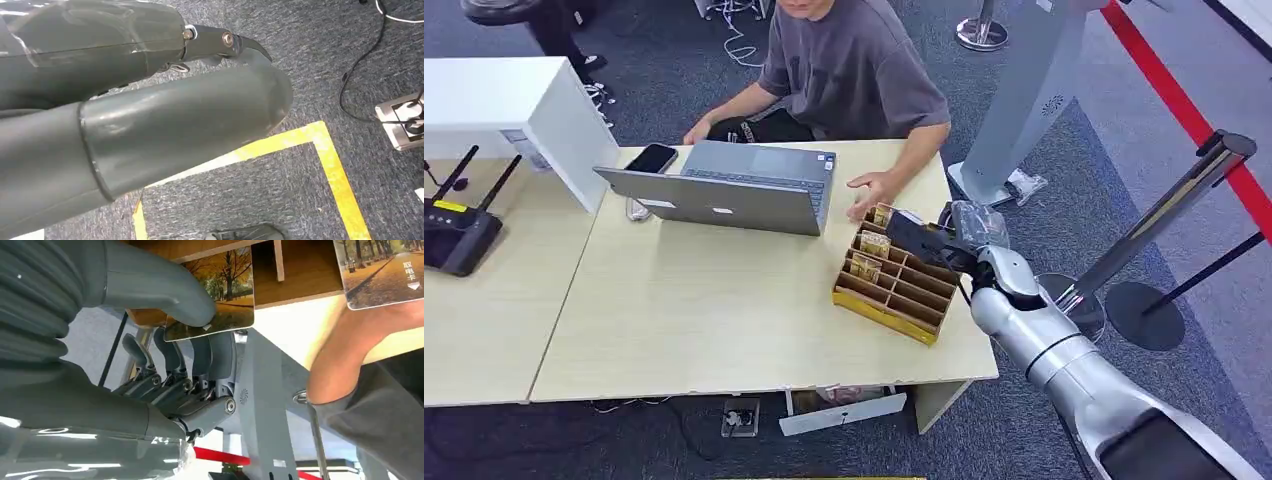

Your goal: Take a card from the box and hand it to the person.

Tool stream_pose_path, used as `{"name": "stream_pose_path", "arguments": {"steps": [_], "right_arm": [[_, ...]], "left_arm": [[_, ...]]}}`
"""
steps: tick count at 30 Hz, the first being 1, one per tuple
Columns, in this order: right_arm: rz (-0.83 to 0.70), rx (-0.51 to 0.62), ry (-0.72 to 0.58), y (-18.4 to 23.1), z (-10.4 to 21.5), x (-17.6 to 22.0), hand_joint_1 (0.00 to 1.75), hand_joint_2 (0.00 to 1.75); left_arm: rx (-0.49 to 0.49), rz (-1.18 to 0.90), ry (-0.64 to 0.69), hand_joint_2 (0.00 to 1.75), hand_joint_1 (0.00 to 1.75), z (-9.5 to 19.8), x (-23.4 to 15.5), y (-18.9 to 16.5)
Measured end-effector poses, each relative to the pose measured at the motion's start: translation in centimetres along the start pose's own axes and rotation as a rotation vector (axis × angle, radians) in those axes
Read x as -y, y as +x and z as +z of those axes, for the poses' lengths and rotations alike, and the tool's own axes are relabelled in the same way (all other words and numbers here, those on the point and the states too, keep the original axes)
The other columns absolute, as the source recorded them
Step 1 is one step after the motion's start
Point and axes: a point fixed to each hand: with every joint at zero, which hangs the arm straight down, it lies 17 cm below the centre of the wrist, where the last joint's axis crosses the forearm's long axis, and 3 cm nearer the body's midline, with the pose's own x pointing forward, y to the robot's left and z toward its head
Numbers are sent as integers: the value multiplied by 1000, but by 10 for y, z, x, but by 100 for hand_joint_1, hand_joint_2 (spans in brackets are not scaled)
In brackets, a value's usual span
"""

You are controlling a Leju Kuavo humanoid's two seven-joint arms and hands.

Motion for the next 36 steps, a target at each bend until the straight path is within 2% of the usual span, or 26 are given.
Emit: {"name": "stream_pose_path", "arguments": {"steps": [13, 23, 27, 36], "right_arm": [[3, 7, -4, 3, 0, 2, 140, 175], [86, 39, -33, 15, -1, 16, 140, 175], [134, 46, -40, 19, -1, 20, 134, 175], [177, 75, -53, 33, 1, 26, 152, 175]], "left_arm": [[-4, 0, 0, 0, 0, 0, 0, -1], [-3, 0, 0, 0, 0, 0, 0, -1], [-1, 1, -3, 0, 0, 0, 1, 0], [-1, 2, -3, 0, 0, 0, 1, 0]]}}
